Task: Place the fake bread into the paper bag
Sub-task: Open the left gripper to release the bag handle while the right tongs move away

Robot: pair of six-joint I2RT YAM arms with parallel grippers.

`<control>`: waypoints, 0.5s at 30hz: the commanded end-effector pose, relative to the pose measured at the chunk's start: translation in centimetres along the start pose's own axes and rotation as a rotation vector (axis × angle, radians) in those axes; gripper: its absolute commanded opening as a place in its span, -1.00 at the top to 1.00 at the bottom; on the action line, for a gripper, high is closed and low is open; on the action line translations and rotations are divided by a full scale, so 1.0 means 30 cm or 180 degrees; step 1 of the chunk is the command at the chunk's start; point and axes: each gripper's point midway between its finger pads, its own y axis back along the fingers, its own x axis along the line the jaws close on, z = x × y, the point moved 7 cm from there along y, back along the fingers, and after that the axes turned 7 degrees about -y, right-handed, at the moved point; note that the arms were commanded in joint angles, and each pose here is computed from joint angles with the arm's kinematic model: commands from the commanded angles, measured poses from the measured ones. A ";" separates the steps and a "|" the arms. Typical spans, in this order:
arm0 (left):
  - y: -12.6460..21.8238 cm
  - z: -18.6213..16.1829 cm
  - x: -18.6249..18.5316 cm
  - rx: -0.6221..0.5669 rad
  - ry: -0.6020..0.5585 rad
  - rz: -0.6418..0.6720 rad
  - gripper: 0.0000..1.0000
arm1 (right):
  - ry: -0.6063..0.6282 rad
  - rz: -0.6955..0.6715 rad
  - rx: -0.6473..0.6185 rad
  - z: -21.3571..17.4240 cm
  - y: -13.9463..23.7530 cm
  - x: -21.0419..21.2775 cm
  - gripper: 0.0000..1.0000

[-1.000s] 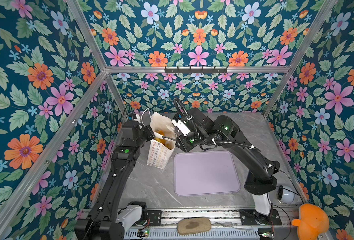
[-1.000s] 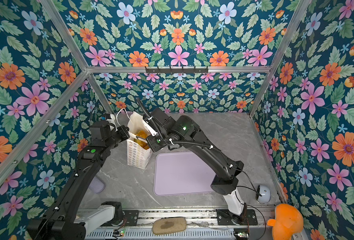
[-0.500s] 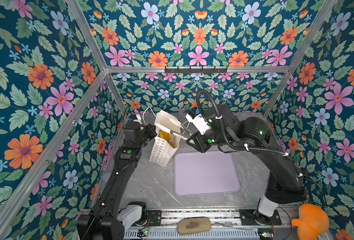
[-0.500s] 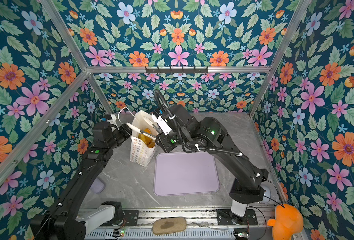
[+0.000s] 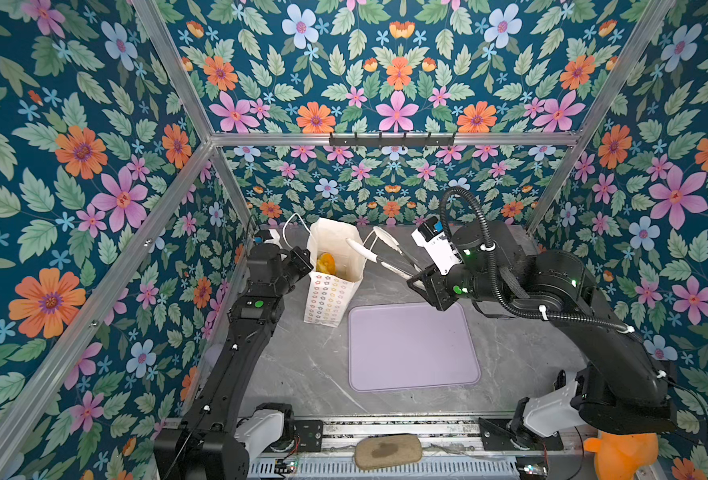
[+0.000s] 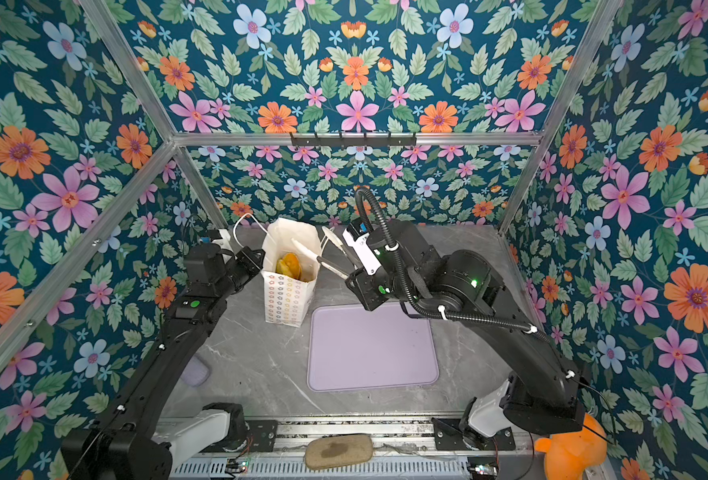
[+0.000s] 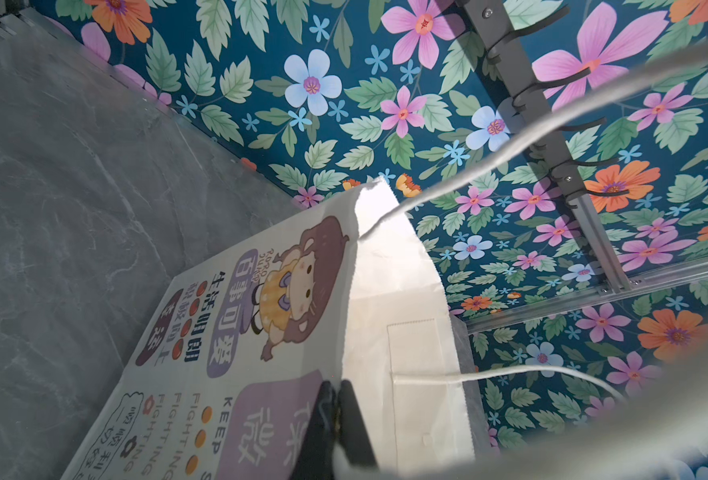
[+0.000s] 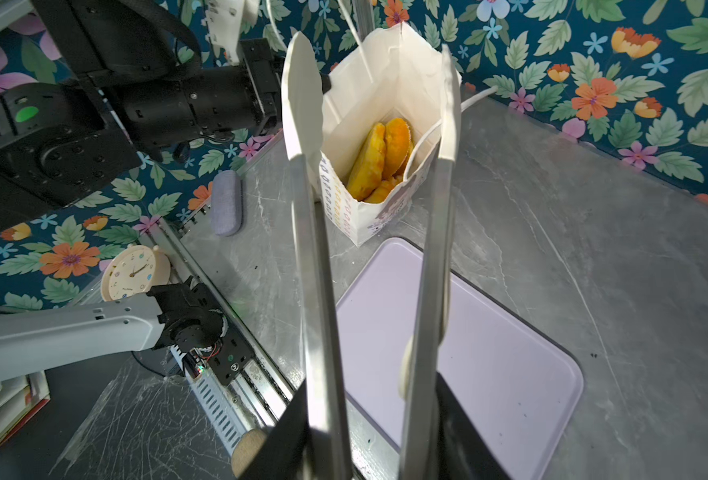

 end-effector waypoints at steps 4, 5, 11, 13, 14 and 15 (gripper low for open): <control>0.029 0.003 0.012 -0.0123 -0.0092 0.0075 0.72 | -0.0276 -0.0102 -0.0166 -0.015 0.028 -0.082 0.20; 0.033 0.002 0.016 -0.0123 -0.0105 0.0105 0.63 | -0.0314 -0.0119 -0.0167 -0.021 0.033 -0.097 0.20; 0.051 0.011 0.036 -0.0078 -0.0317 0.0358 0.12 | -0.0505 -0.0338 -0.0092 -0.078 0.041 -0.191 0.21; 0.067 0.022 0.037 -0.0095 -0.0432 0.0459 -0.05 | -0.0570 -0.0431 -0.0041 -0.102 0.033 -0.224 0.21; 0.076 0.026 0.039 -0.0097 -0.0489 0.0506 -0.11 | -0.0599 -0.0461 -0.0020 -0.113 0.029 -0.238 0.21; 0.087 0.034 0.037 -0.0110 -0.0556 0.0551 -0.18 | -0.0649 -0.0500 0.0001 -0.126 0.025 -0.255 0.21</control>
